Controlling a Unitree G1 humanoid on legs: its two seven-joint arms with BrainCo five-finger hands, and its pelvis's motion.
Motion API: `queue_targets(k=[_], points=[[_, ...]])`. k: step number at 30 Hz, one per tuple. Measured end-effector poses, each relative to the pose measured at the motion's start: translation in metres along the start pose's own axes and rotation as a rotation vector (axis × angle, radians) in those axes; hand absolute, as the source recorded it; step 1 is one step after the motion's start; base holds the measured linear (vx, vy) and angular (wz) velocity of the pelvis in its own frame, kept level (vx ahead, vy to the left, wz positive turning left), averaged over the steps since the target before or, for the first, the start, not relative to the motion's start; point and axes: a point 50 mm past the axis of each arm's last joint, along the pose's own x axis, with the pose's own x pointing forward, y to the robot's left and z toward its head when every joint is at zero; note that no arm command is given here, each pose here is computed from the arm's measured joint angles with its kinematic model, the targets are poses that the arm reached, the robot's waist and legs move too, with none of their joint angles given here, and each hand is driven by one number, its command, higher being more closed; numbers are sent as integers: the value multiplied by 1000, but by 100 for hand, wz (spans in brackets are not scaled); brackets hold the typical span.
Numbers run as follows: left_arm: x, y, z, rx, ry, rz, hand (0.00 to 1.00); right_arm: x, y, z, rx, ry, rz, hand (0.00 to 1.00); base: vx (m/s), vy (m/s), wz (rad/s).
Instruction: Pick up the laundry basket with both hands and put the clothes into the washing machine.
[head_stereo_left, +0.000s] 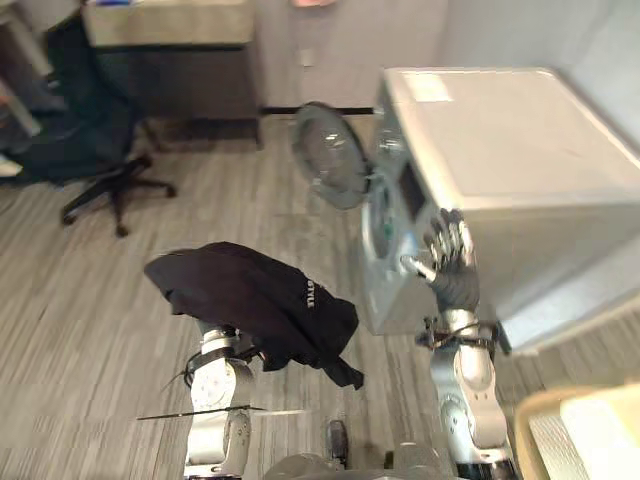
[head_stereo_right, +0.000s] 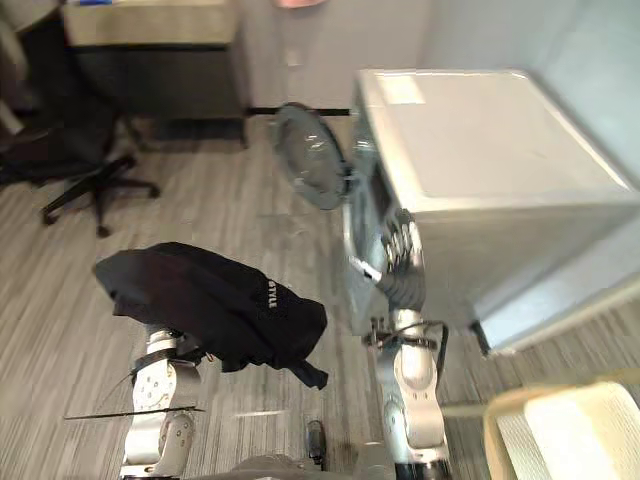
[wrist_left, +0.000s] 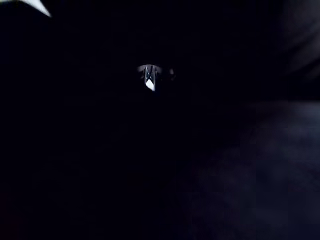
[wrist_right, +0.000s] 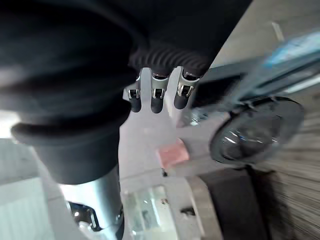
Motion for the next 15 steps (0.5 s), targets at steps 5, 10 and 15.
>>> queue_targets(k=[5, 10, 15], points=[[-7, 7, -4, 29, 39, -10, 100, -9, 10, -10, 42, 65, 22, 0, 353, -32, 64], [-23, 3, -15, 12, 111, -39, 100, -22, 17, -4, 60, 64, 64, 0, 502, -11, 59], [-30, 6, -26, -9, 172, -14, 100, -27, 22, 1, 75, 69, 112, 0, 606, 151, -59]])
